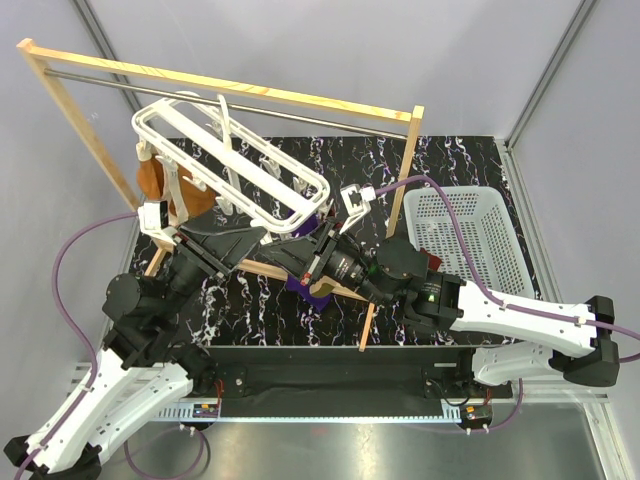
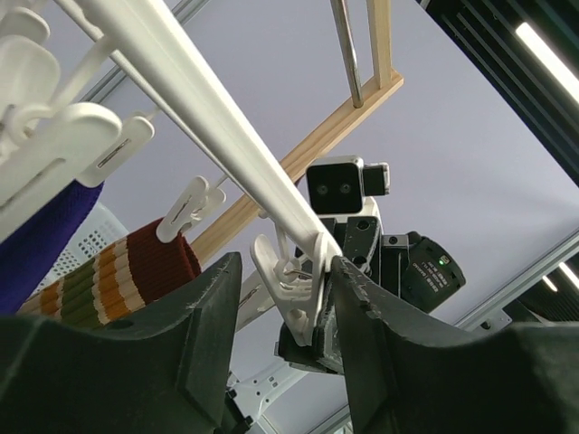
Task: Clip the socks to the hanger
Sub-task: Open the clamp at the hanger.
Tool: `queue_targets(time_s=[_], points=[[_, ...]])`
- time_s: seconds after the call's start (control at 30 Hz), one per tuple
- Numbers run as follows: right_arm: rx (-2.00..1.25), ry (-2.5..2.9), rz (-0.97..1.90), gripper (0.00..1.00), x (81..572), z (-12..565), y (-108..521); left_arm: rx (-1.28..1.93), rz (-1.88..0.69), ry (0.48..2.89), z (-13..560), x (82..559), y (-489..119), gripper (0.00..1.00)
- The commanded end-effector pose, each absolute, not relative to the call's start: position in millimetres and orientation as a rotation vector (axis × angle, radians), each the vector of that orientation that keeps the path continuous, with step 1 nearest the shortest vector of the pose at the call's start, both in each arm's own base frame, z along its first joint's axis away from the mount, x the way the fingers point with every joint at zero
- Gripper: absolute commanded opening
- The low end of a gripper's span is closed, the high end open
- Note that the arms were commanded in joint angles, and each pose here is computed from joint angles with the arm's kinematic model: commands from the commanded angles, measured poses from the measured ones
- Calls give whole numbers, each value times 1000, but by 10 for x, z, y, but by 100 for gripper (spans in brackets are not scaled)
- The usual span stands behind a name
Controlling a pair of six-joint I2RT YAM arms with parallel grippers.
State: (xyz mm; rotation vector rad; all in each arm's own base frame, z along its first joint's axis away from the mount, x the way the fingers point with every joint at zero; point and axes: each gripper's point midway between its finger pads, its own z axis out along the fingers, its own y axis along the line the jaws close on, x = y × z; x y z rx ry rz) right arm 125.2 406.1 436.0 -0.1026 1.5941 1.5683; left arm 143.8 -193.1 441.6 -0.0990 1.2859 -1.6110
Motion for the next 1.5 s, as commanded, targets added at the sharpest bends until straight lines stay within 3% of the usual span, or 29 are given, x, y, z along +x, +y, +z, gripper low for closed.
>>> queue_targets(time_s=[0.0, 0.27, 0.3, 0.33, 0.43, 0.47, 0.53, 0.6, 0.8, 1.13, 1.47], points=[[-98, 1554, 1624, 0, 1219, 4496, 4056, -79, -1639, 1217, 4553, 1378, -1902, 46], [-103, 1578, 1595, 0, 1255, 4426, 4078, -84, -1623, 1226, 4581, 1392, -1896, 12], [-103, 1578, 1589, 0, 1260, 4423, 4072, -84, -1618, 1236, 4580, 1396, -1899, 0], [-98, 1586, 1573, 1, 1277, 4403, 4058, -83, -1609, 1243, 4574, 1404, -1898, 0], [-77, 1603, 1521, 22, 1344, 4357, 4013, -92, -1594, 1269, 4556, 1417, -1894, 0], [-84, 1624, 1496, 35, 1352, 4316, 4006, -95, -1590, 1275, 4552, 1419, -1893, 0], [-77, 1641, 1450, 46, 1400, 4286, 3975, -98, -1574, 1294, 4531, 1429, -1887, 0], [-96, 1657, 1403, 50, 1420, 4253, 3951, -95, -1567, 1304, 4538, 1425, -1887, 0], [-149, 1601, 1354, 57, 1441, 4424, 3888, -23, -1512, 1318, 4519, 1405, -1905, 0], [-138, 1504, 1256, 57, 1570, 4792, 3644, 110, -1296, 1365, 4312, 1452, -1850, 0], [-182, 1519, 1206, 56, 1613, 4846, 3701, 47, -1285, 1407, 4328, 1531, -1831, 0]])
